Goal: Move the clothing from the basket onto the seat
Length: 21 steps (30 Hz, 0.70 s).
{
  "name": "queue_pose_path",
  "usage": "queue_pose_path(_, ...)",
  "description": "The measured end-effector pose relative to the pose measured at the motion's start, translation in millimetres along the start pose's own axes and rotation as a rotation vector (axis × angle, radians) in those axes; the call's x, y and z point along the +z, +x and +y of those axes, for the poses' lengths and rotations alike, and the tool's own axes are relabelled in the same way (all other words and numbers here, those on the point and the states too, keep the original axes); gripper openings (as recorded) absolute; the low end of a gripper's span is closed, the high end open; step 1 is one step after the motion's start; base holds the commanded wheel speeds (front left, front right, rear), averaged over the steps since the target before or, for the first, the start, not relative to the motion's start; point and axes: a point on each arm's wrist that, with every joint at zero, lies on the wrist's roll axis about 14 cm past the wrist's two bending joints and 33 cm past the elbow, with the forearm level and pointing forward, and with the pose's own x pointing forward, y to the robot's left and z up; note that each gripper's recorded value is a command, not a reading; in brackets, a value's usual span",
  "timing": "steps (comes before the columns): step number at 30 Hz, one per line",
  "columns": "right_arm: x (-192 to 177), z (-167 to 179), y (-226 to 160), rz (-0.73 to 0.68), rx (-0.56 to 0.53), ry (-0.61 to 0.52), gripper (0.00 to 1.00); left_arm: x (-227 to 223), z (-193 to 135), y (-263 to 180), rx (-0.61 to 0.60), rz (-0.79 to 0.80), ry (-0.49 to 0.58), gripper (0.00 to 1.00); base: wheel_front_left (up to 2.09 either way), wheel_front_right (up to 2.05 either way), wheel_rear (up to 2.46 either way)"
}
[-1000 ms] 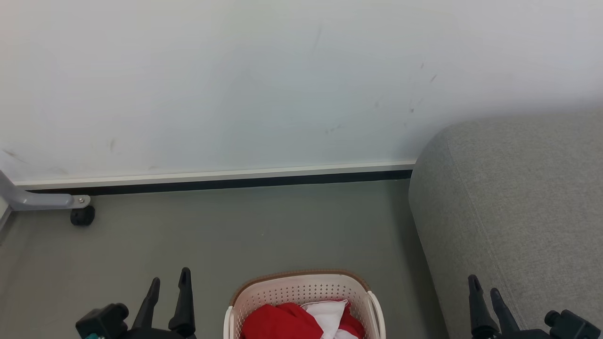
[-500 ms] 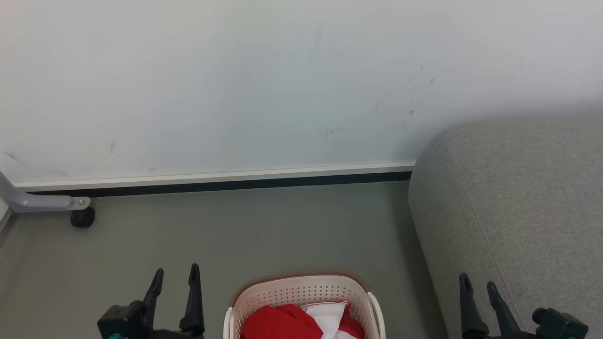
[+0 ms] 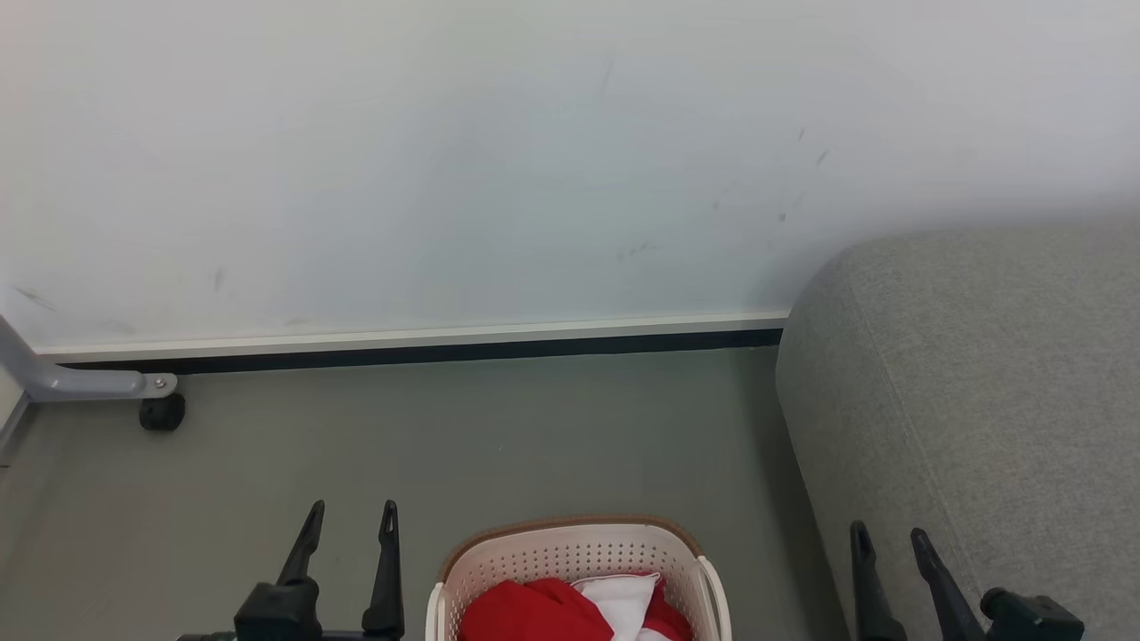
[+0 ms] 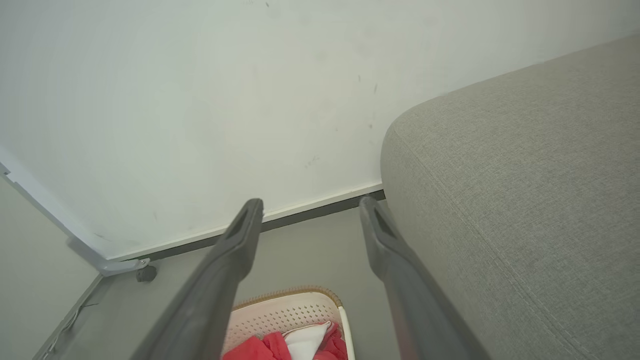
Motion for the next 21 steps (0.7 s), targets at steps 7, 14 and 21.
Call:
queue_pose_path(7, 0.1, 6.9, -4.0, -0.017, 0.032, -0.09, 1.0, -3.2, 0.2, -5.7, -0.001, -0.006, 0.079, 1.0, 0.0, 0.0, 0.0)
queue_pose_path(14, 5.5, 13.8, -5.4, -0.052, 0.062, -0.174, 1.0, -3.2, 1.8, -9.4, 0.004, -0.025, 0.151, 1.0, 0.0, 0.0, 0.0)
queue_pose_path(21, 4.9, 10.7, -6.6, -0.05, 0.052, -0.182, 1.0, -6.7, 3.9, -10.4, 0.006, -0.015, 0.168, 1.0, 0.0, 0.0, 0.0)
